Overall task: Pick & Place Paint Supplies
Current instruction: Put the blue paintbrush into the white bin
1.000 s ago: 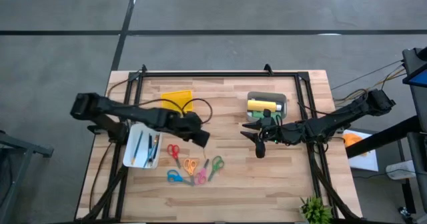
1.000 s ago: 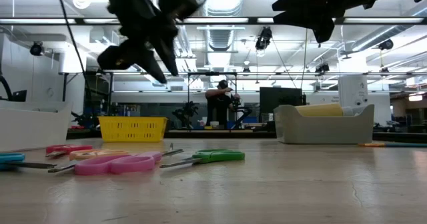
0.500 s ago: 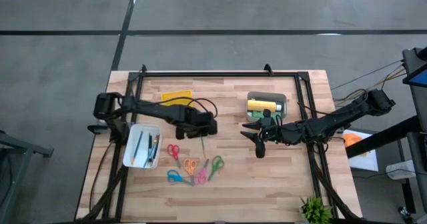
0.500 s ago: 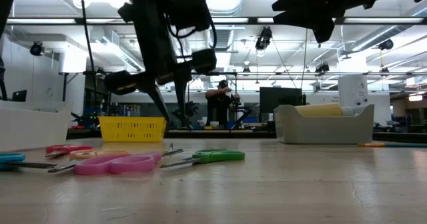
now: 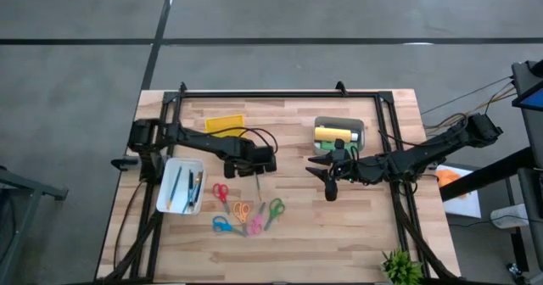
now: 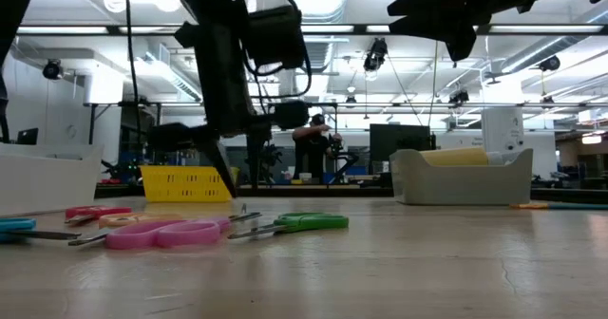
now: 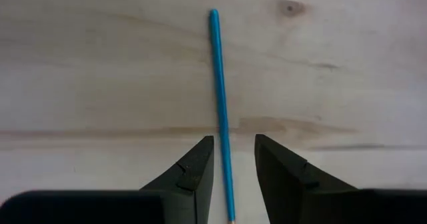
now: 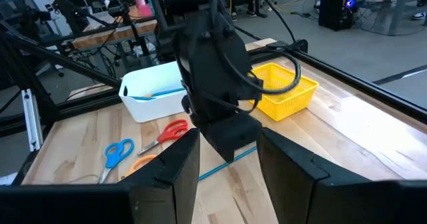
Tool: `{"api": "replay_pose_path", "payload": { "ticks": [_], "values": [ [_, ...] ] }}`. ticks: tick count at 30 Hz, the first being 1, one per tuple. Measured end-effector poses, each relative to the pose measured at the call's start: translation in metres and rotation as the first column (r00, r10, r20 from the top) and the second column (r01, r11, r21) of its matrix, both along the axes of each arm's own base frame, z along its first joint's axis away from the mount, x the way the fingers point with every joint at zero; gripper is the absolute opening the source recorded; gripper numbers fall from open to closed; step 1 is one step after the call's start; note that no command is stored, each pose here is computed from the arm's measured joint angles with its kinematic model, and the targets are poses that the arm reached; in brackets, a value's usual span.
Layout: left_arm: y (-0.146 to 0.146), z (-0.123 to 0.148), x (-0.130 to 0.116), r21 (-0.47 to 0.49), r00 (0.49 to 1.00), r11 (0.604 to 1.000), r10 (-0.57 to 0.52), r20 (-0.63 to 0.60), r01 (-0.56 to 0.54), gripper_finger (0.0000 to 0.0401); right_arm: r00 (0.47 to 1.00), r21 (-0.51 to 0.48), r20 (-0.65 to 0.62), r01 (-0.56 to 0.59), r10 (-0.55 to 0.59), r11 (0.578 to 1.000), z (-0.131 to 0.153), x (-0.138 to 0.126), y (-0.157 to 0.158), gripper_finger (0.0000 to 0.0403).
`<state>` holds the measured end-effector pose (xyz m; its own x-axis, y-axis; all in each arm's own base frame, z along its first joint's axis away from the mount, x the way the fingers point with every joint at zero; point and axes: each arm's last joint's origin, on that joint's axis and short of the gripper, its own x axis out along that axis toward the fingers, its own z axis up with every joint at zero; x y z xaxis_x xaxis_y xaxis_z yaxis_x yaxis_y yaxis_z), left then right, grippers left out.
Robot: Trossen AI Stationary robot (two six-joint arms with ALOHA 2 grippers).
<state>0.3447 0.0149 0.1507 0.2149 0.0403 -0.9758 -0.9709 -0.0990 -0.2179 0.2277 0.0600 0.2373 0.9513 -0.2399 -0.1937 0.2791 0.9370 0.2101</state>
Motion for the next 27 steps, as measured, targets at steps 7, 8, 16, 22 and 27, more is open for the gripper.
{"api": "replay_pose_path", "payload": {
  "ticks": [7, 8, 16, 22, 27],
  "values": [
    [0.003, -0.016, 0.002, -0.001, 0.999, 1.000, 0.010, -0.046, -0.011, 0.0110, 1.000, 0.000, 0.000, 0.000, 0.000, 1.000, 0.000, 0.000, 0.000, 0.0148],
    [0.004, -0.017, 0.003, -0.003, 0.999, 1.000, 0.013, -0.046, -0.014, 0.0110, 1.000, 0.000, 0.000, 0.000, 0.000, 1.000, 0.000, 0.000, 0.000, 0.0148],
    [0.007, -0.017, 0.002, -0.007, 0.999, 1.000, 0.016, -0.049, -0.016, 0.0095, 1.000, 0.000, -0.001, 0.000, 0.000, 1.000, 0.000, 0.000, 0.000, 0.0148],
    [0.007, -0.018, 0.000, 0.009, 0.998, 1.000, 0.012, -0.067, -0.012, 0.0034, 1.000, 0.000, 0.000, 0.000, 0.000, 1.000, 0.000, 0.000, 0.000, 0.0148],
    [0.008, -0.018, 0.001, 0.020, 0.998, 1.000, 0.015, -0.062, -0.014, 0.0004, 1.000, 0.000, 0.000, 0.000, 0.000, 1.000, 0.000, 0.000, 0.000, 0.0148]
  ]
}}
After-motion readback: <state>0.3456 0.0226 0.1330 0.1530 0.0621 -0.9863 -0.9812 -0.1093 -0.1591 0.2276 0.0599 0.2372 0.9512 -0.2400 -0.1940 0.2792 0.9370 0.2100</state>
